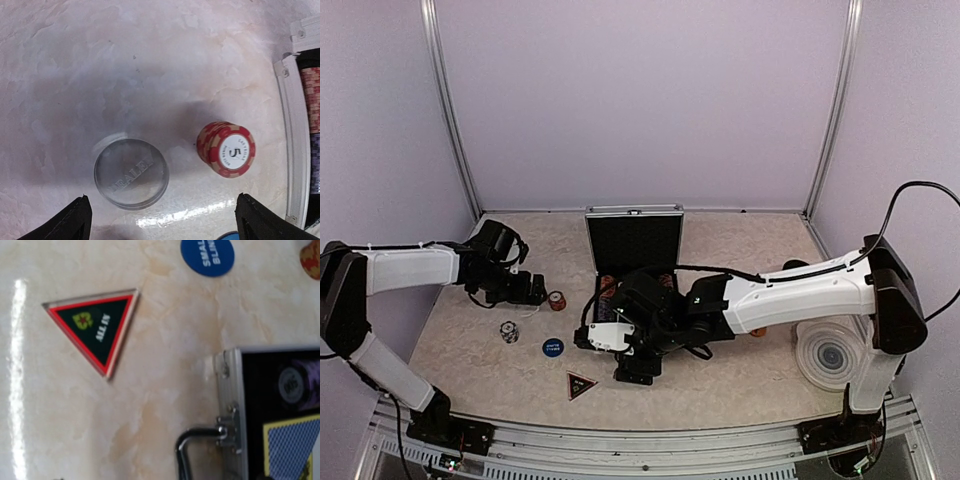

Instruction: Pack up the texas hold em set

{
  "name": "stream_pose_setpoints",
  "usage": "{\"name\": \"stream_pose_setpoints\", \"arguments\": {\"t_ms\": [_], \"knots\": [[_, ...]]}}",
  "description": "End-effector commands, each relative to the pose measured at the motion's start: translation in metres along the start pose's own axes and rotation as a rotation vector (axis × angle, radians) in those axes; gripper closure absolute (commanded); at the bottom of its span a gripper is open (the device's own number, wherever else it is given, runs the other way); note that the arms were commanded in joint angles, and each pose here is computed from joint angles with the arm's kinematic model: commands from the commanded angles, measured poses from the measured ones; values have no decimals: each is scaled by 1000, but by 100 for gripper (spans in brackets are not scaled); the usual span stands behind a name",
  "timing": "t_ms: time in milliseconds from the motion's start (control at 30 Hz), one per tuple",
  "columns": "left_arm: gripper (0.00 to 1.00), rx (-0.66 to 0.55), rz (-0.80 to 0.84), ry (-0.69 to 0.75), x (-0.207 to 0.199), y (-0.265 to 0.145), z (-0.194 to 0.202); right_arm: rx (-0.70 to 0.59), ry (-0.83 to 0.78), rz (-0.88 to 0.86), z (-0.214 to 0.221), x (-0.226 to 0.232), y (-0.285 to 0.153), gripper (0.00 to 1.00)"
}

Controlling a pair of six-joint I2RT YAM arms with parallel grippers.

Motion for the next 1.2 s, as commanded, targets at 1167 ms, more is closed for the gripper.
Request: {"name": "stream_pose_setpoints", "arguments": {"t_ms": [1167], "knots": [[6, 139, -214, 13, 22, 43, 10, -34, 23, 63, 5, 3, -18, 18]]}}
Point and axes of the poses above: each gripper's point midway between its finger pads, its own y axis out along the fingers, its own x axis along the line the jaws close on, z = x × y, the point moved 9 cm from there along -y, back along the fingers, and after that the axes turned 13 degrees about -y, right-handed, at the moved point
